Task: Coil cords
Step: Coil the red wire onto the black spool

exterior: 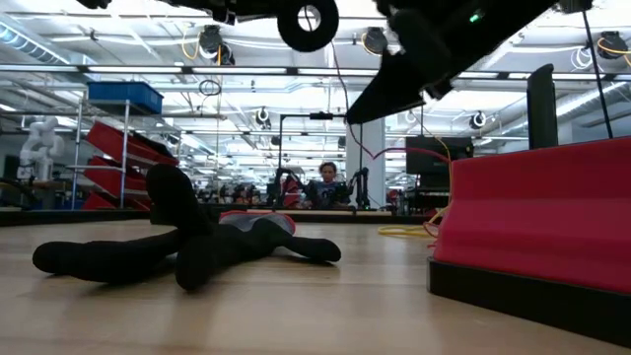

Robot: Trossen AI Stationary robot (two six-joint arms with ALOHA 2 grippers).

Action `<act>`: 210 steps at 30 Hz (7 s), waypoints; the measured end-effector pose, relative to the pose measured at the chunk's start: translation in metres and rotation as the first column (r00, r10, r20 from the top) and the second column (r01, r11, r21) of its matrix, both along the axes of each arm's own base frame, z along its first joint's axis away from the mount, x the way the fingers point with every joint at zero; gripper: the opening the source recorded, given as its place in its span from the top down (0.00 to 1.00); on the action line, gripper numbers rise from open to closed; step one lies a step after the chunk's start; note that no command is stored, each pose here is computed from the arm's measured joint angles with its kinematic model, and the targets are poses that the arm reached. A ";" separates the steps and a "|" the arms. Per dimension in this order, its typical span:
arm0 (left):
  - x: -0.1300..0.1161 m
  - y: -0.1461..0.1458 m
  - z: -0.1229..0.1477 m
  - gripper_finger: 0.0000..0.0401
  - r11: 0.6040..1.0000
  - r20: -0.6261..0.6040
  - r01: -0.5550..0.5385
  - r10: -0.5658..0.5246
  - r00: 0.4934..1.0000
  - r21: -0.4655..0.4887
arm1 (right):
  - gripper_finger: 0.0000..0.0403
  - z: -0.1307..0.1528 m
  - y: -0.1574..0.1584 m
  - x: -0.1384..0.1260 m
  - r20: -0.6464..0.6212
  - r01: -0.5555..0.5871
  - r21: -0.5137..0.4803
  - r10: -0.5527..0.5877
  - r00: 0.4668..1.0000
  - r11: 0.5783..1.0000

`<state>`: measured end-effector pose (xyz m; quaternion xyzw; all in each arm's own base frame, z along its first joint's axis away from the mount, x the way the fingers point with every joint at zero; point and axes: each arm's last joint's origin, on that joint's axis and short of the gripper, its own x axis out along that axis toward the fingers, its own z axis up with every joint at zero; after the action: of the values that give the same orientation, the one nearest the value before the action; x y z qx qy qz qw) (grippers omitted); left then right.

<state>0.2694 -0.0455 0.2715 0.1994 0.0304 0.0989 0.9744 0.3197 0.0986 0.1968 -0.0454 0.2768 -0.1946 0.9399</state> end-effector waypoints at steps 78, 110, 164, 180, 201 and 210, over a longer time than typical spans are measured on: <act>0.026 -0.005 -0.016 1.00 0.997 0.146 0.004 0.008 0.989 -0.079 | 1.00 0.002 -0.008 0.008 0.131 0.188 -0.078 -0.177 0.975 0.979; 0.059 0.001 -0.082 1.00 0.939 0.093 -0.251 0.235 0.968 0.235 | 1.00 -0.003 -0.005 0.028 0.285 0.188 -0.021 -0.174 0.942 0.982; 0.054 -0.022 -0.071 1.00 0.997 0.239 -0.074 0.074 0.968 -0.007 | 0.98 0.016 -0.018 -0.020 -0.042 0.162 -0.203 -0.174 0.984 0.966; 0.051 -0.019 -0.058 1.00 0.997 0.282 -0.079 0.078 0.956 -0.009 | 0.92 0.009 -0.013 -0.021 -0.056 0.169 -0.190 -0.183 0.982 0.967; 0.042 -0.012 -0.038 1.00 0.994 0.229 -0.105 0.096 0.969 0.028 | 0.91 0.002 0.020 -0.042 -0.059 0.149 -0.176 -0.161 0.985 0.973; 0.042 -0.012 -0.038 1.00 0.994 0.224 -0.105 0.096 0.970 0.028 | 0.91 0.001 0.024 -0.046 -0.060 0.152 -0.160 -0.163 0.985 0.975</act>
<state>0.3117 -0.0579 0.2330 0.2047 -0.0708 0.1703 0.9613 0.2740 0.1226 0.1982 -0.1031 0.2977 -0.2876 0.9044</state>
